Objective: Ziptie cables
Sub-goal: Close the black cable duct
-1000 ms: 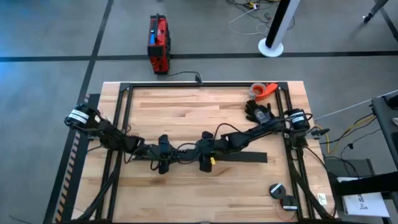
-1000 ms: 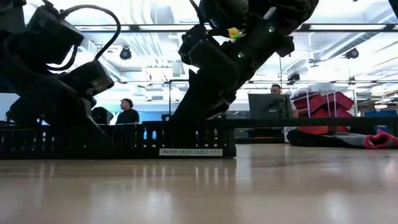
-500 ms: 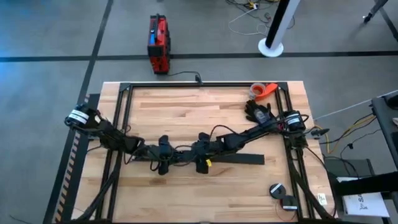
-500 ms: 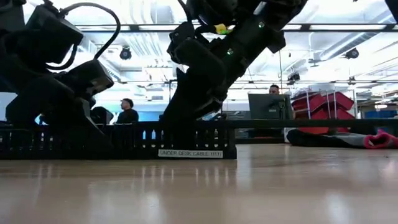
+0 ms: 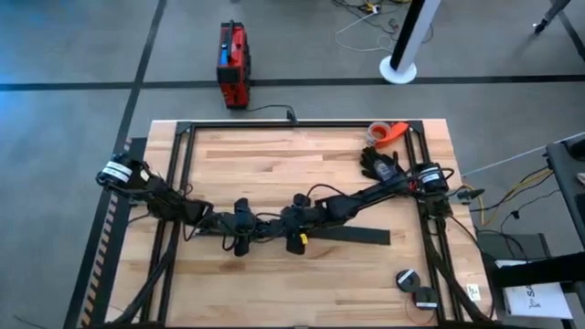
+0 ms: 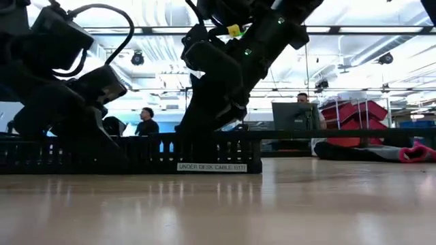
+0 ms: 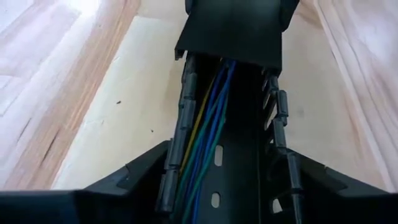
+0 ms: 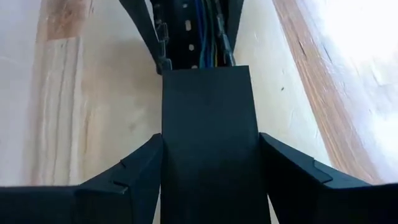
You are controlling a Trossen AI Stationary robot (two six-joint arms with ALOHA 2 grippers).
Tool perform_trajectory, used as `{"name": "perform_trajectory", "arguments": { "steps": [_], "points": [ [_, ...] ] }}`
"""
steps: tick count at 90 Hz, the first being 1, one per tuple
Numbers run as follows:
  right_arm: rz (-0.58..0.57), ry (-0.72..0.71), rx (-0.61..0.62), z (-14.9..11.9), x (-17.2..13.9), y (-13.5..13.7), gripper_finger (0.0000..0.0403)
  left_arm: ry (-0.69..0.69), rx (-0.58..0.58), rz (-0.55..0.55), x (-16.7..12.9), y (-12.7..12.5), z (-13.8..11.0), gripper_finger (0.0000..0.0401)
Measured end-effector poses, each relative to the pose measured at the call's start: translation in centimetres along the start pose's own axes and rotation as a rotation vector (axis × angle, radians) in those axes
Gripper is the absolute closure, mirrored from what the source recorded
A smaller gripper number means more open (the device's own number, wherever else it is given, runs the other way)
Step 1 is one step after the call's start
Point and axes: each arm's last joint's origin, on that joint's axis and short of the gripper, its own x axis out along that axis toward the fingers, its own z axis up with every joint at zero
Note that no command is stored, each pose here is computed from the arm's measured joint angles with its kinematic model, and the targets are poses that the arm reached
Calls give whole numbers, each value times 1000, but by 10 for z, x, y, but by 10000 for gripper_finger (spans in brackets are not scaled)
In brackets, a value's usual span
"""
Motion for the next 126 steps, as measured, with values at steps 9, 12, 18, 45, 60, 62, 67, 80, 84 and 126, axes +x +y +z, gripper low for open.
{"name": "perform_trajectory", "arguments": {
  "steps": [9,12,18,45,60,62,67,80,84,126],
  "points": [
    [8,-2,-22,2,-1,1,186,-1,-3,3,0,0,0,162],
    [20,-6,-39,2,0,1,186,-1,-3,3,0,0,0,163],
    [59,-28,-59,4,1,2,187,-4,1,0,0,0,0,165],
    [112,-93,-93,4,18,4,187,-7,23,-9,2,-2,4,165],
    [151,-140,-103,5,25,5,187,-7,23,-14,2,-3,4,164],
    [148,-142,-96,5,25,4,187,-7,24,-14,2,-3,4,165],
    [134,-146,-85,6,26,3,187,-8,25,-14,2,-3,4,168],
    [115,-148,-85,12,25,2,187,-15,35,-14,2,-3,5,170],
    [114,-147,-94,13,25,2,187,-19,37,-11,2,-3,6,168],
    [89,-76,-102,14,23,2,188,13,29,-74,-13,-4,14,129]
  ]
}}
